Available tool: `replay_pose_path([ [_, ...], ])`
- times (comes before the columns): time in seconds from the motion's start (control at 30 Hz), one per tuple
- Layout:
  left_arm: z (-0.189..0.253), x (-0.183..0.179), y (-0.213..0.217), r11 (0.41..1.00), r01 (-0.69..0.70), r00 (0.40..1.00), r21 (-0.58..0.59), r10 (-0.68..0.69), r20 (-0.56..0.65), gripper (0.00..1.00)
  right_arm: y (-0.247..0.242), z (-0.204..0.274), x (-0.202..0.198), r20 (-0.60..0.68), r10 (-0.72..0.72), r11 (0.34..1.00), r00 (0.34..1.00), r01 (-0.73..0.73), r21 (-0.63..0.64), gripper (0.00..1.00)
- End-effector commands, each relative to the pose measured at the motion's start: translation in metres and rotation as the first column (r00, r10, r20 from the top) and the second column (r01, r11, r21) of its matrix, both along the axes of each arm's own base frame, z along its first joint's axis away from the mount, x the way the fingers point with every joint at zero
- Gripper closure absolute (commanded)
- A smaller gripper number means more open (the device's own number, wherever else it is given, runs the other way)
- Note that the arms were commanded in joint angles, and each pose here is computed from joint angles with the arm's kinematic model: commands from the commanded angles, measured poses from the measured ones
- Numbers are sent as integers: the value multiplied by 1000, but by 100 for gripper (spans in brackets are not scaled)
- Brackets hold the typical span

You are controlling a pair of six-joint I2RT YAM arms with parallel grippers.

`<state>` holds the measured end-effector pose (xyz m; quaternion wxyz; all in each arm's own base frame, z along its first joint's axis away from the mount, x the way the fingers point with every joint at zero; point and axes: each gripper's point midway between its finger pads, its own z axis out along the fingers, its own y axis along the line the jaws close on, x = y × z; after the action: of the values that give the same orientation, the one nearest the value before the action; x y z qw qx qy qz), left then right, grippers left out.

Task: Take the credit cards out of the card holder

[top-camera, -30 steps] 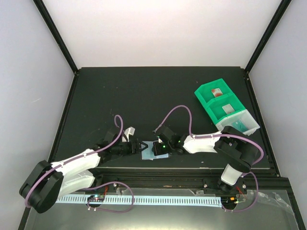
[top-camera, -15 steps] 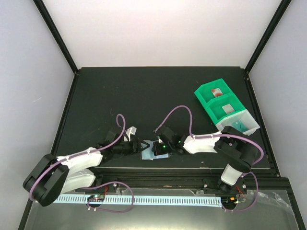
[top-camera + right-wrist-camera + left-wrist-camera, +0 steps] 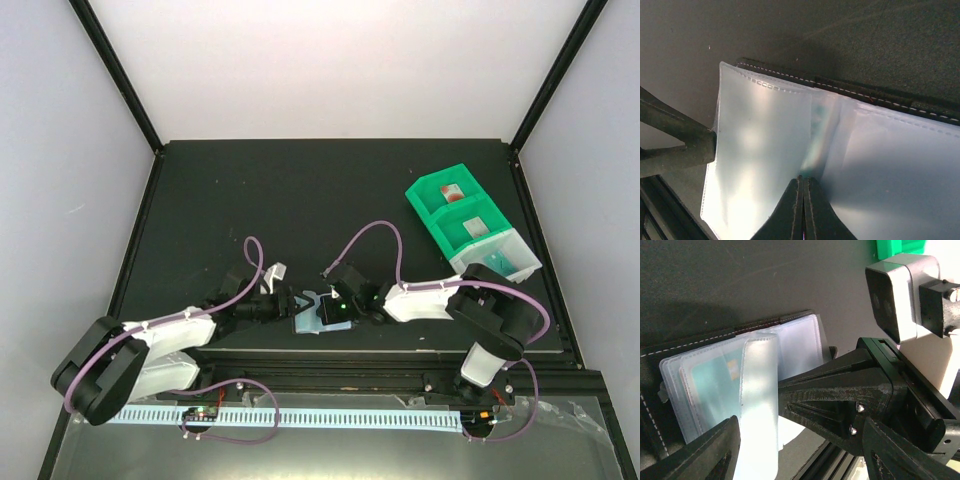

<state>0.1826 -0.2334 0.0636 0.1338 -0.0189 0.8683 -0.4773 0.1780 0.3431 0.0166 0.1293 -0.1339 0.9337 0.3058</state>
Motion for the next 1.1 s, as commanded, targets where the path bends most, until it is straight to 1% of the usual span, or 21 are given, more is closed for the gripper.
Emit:
replay_pose_path([
  [0.0, 7, 3, -7, 999, 12, 1000, -49, -11, 15, 32, -15, -19, -5, -13, -24, 999, 1000, 23, -47, 96],
  [0.23, 15, 1, -20, 995, 39, 999, -88, -38, 15, 32, -10, -2, 0, 30, -50, 998, 998, 49, 47, 91],
  [0.53, 23, 4, -28, 996, 46, 999, -83, -44, 27, 32, -22, 10, 5, 79, -107, 993, 991, 102, 67, 81],
  [0.67, 26, 6, -35, 994, 55, 998, -89, -53, 29, 32, -32, 21, 11, 126, -148, 988, 981, 140, 69, 75],
  [0.93, 29, 9, -58, 989, 94, 996, -111, -92, 18, 32, -70, 42, 17, 217, -263, 965, 940, 254, 69, 69],
  [1.07, 41, 11, -74, 984, 122, 992, -130, -118, 43, 33, -90, 55, 17, 255, -303, 953, 918, 297, 65, 68],
])
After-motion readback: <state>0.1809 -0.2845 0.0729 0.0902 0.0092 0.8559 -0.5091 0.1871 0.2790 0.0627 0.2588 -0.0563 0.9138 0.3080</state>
